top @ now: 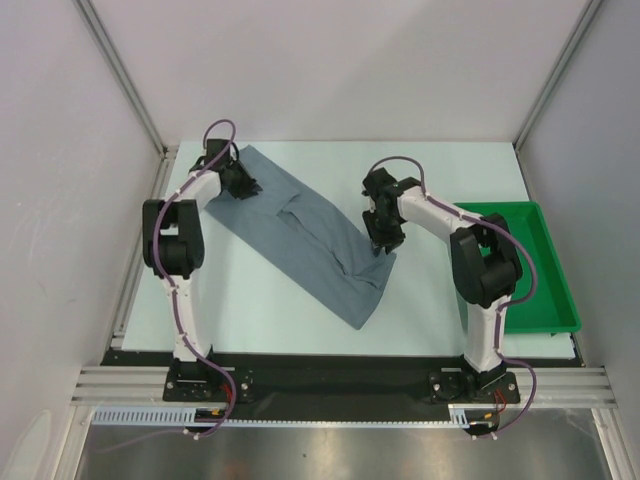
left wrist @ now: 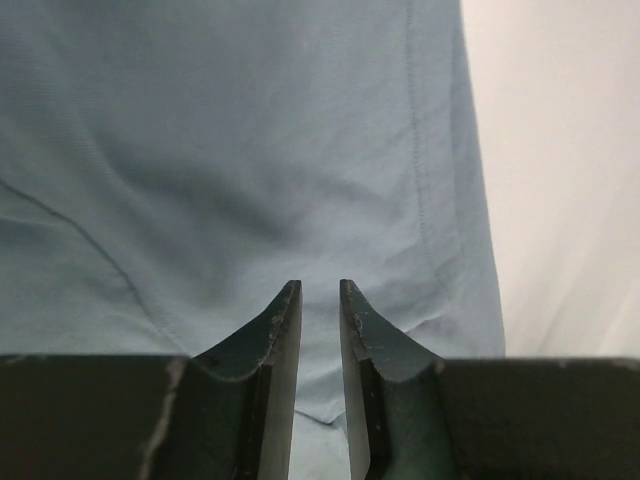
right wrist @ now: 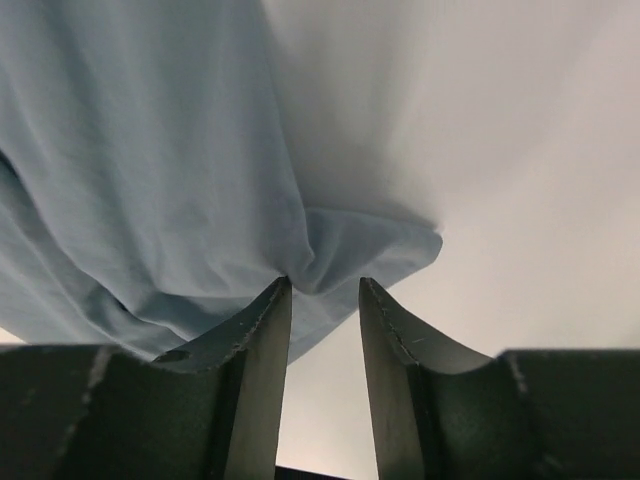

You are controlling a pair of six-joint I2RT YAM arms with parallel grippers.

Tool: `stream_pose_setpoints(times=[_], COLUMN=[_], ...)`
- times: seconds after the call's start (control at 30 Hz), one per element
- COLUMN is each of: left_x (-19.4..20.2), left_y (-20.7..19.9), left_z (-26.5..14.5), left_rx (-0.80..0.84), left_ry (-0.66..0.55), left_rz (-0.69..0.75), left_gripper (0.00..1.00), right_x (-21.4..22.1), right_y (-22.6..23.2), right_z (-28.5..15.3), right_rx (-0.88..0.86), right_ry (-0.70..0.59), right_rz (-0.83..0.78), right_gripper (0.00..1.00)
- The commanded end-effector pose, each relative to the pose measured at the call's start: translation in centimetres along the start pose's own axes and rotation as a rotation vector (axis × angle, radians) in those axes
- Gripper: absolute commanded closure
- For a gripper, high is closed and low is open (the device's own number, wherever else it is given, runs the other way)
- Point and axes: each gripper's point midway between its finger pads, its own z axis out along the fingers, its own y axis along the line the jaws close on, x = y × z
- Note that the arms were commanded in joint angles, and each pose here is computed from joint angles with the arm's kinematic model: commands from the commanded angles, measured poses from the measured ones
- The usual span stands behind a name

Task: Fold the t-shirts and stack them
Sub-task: Fold the tshirt

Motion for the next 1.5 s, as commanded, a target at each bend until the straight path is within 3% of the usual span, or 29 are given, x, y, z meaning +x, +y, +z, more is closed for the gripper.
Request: stream_pose_setpoints(times=[0.0, 0.27, 0.5, 0.77, 1.03, 1.2, 1.47], left_x=[-1.6, -0.1, -0.3, 0.7, 0.6, -0.7, -4.0], left_y=[-1.8, -0.3, -2.5, -2.9, -5.0, -6.4, -4.8], left_z=[-0.5, 2.9, 5.5, 7.8, 8.0, 7.2, 4.3], left_rx=[0.047, 0.017, 0.149, 0.198, 0.336, 0.386, 0.404], left_ry=[-0.063, 0.017, 0.051, 0.148, 0.170, 0.169, 0.145], left_rz=[0.007, -0.011, 0.014, 0.039, 0.089, 0.184, 0.205], left_gripper=[0.73, 0.76, 0.74, 0.73, 0.71, 0.68, 0.65], right_x=[-0.4, 0.8, 4.0, 8.7, 13.3, 13.9, 12.4], right_y=[-0.6, -0.4, -1.3, -0.6, 8.0, 11.6, 4.6], right_z=[-1.9, -0.5, 2.6, 1.9, 1.0, -2.1, -4.2], right_rx=[0.024, -0.027, 0.021, 0.042, -0.141, -0.254, -0.097], right_ry=[-0.071, -0.058, 0.038, 0.105, 0.191, 0.161, 0.096], right_rz=[0.020, 0.009, 0.006, 0.008, -0.150, -0.219, -0.122], right_gripper=[0.61, 0.64, 0.65, 0.66, 0.66, 0.67, 0.66])
